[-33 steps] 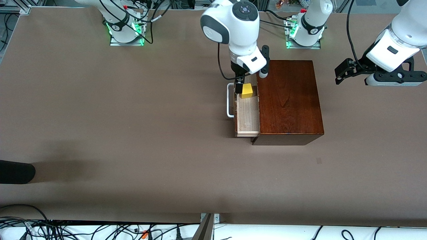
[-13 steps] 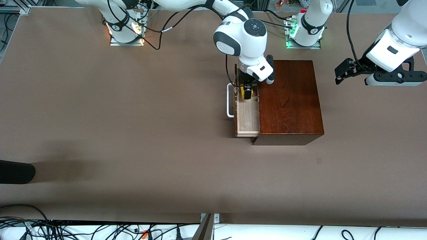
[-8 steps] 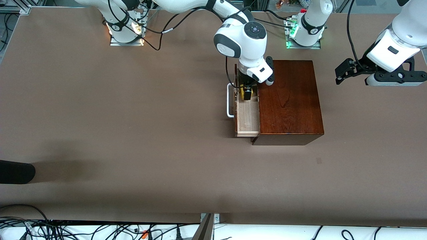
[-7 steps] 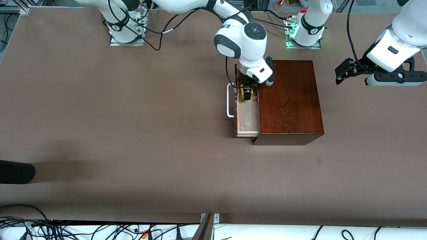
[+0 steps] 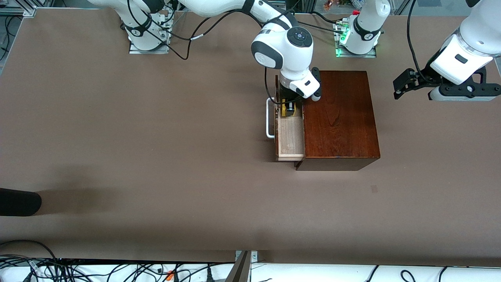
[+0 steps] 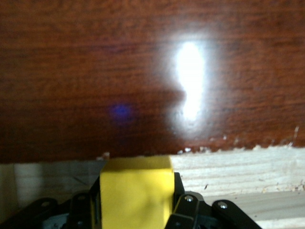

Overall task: Open drawer, take yellow block, close drawer
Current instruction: 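Lower the right gripper into the drawer and grasp the yellow cube, then lift the yellow cube out and carry it beside the box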

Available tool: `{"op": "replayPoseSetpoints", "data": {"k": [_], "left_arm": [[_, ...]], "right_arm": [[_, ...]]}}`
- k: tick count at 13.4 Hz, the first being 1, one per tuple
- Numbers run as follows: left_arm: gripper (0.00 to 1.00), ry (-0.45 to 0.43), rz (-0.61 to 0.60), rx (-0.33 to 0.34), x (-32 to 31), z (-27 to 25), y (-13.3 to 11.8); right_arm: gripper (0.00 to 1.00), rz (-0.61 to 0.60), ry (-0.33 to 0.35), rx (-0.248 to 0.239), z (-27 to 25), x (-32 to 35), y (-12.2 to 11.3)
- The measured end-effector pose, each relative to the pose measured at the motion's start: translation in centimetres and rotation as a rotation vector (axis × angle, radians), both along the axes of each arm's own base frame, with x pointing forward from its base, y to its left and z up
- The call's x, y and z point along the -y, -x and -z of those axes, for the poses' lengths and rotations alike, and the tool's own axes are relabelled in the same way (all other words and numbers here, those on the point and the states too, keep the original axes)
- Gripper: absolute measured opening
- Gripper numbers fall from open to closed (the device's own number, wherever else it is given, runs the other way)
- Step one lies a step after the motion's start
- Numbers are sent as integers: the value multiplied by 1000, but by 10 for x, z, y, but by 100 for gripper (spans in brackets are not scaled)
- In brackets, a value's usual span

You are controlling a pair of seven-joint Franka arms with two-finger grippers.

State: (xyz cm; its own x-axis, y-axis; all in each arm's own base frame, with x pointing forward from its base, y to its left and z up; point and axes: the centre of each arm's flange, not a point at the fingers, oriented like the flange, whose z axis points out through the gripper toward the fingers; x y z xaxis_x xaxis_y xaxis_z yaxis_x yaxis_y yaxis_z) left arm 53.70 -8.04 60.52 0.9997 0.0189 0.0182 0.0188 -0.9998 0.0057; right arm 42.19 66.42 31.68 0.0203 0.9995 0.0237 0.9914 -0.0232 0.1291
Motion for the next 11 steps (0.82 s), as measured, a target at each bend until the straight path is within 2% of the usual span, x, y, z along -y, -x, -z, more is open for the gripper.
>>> {"op": "replayPoseSetpoints", "data": {"k": [3,6,9,11], "left_arm": [[100,0,0,0,0,0,0],[100,0,1,-2,0,0,0],[100,0,1,-2,1,0,0],[100,0,1,-2,1,0,0]], "right_arm": [[56,29,-10,-2,-48,7,-6],[56,118,-70,-21,-141,47,-33],[56,274,-120,-47,-229,131,-82],[56,407,-138,-77,-258,210,-133]]}}
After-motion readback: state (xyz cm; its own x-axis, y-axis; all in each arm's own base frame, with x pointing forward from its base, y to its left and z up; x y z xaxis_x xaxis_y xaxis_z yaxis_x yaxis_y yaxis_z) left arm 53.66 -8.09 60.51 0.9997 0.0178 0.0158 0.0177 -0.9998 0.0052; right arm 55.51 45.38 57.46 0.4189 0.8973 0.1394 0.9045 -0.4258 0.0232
